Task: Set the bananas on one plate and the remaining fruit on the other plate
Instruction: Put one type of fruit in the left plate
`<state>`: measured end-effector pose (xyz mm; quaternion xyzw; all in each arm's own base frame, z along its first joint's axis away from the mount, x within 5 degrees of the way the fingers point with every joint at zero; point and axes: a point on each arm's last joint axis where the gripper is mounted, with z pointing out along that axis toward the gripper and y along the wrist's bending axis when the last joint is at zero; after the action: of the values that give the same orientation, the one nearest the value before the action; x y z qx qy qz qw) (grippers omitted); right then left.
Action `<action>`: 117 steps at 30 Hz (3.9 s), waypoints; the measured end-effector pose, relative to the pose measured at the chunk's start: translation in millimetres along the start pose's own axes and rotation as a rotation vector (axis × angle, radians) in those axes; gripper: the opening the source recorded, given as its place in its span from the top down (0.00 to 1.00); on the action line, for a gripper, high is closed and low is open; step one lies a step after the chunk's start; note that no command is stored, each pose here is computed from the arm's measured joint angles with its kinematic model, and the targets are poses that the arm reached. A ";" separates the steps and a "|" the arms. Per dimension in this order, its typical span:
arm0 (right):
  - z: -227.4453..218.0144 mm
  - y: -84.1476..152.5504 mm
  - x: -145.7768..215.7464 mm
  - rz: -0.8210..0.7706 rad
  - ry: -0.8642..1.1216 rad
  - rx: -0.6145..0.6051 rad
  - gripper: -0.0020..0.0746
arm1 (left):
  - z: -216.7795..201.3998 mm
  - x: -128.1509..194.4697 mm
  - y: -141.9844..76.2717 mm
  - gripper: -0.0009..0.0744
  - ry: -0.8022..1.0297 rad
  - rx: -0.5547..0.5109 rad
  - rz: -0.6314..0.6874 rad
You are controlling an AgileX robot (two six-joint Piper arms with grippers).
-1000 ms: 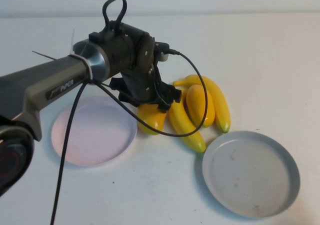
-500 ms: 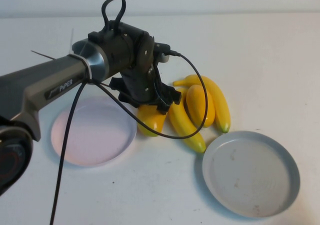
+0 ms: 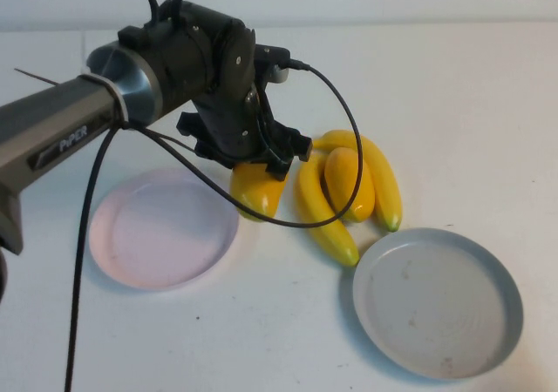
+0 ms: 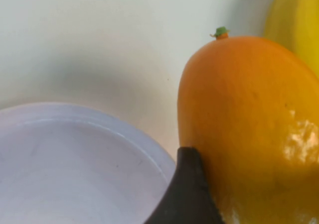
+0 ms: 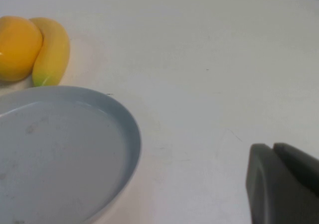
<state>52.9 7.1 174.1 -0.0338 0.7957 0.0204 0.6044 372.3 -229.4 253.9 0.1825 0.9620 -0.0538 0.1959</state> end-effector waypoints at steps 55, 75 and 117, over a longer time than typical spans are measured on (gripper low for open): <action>0.0 0.0 0.0 0.000 0.000 0.000 1.00 | -33.5 29.1 73.7 0.10 0.135 -0.154 -0.005; 0.0 0.0 0.0 0.000 0.000 0.000 1.00 | 5.9 -34.2 -84.0 0.10 -0.001 0.176 0.004; 0.0 0.0 0.0 0.000 0.000 0.000 1.00 | 68.5 -33.3 -85.3 0.35 0.050 0.154 0.020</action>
<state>52.9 7.1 174.1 -0.0338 0.7957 0.0204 0.6044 393.6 -331.5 207.1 0.2079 0.9577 -0.1210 0.1579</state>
